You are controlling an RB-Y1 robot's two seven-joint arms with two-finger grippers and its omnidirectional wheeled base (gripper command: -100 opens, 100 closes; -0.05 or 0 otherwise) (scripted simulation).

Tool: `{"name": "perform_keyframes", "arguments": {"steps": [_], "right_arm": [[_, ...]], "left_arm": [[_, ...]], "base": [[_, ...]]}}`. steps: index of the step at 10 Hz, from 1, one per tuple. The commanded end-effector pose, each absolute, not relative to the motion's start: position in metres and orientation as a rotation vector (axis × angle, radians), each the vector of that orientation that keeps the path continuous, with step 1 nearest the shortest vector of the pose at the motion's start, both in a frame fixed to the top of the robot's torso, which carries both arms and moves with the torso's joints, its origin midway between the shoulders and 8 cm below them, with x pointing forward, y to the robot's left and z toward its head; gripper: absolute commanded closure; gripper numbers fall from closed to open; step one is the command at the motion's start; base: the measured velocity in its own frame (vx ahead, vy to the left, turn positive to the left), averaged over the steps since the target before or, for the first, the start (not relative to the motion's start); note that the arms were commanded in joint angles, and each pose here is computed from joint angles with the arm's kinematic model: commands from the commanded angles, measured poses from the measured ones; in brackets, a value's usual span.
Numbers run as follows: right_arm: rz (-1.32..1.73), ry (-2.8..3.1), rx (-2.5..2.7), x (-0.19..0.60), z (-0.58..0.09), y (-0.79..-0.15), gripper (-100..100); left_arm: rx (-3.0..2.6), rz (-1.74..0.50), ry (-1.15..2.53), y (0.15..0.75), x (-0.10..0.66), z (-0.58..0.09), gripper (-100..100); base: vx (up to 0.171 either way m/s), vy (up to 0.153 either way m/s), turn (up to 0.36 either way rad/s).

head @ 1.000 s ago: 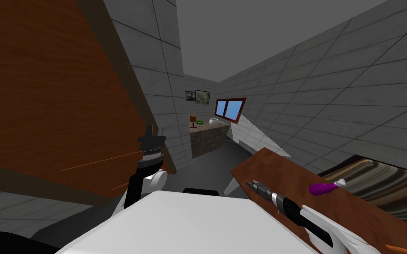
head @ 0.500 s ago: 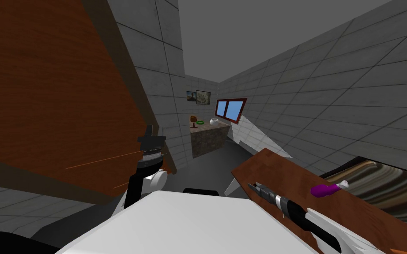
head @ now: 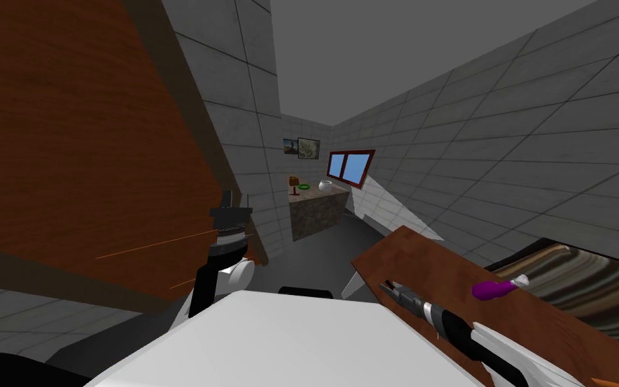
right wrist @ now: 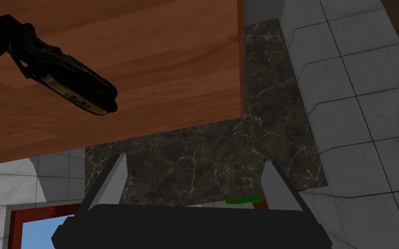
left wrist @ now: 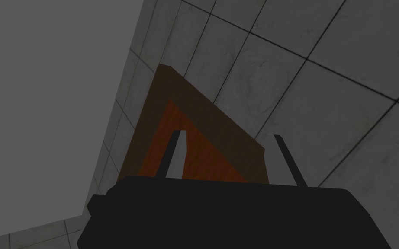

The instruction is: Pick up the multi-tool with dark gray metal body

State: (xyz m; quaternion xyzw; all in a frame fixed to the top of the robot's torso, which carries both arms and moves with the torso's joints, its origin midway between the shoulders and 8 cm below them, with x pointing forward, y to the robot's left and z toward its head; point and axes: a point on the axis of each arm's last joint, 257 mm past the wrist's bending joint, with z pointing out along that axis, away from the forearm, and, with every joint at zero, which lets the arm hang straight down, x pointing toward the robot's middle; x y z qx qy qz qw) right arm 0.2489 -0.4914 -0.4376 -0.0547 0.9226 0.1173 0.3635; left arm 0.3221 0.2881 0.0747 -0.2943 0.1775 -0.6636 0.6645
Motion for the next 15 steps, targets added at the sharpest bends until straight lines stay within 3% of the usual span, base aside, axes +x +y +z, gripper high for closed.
{"name": "perform_keyframes", "arguments": {"steps": [1, 6, 15], "right_arm": [[0.257, 2.425, -0.189, 0.230, -0.441, -0.505, -100], [0.109, 2.603, -0.345, 0.155, -0.460, -0.557, -100], [0.093, 2.622, -0.363, 0.146, -0.461, -0.563, -100]], "left_arm": [[-0.665, -1.499, 0.401, 0.288, 0.322, 0.075, 0], [-0.665, -1.499, 0.401, 0.288, 0.322, 0.075, 0], [-0.665, -1.499, 0.401, 0.288, 0.322, 0.075, 0]], "base": [[0.026, -0.021, -0.085], [0.021, -0.017, -0.068], [0.005, -0.001, -0.003]]}}
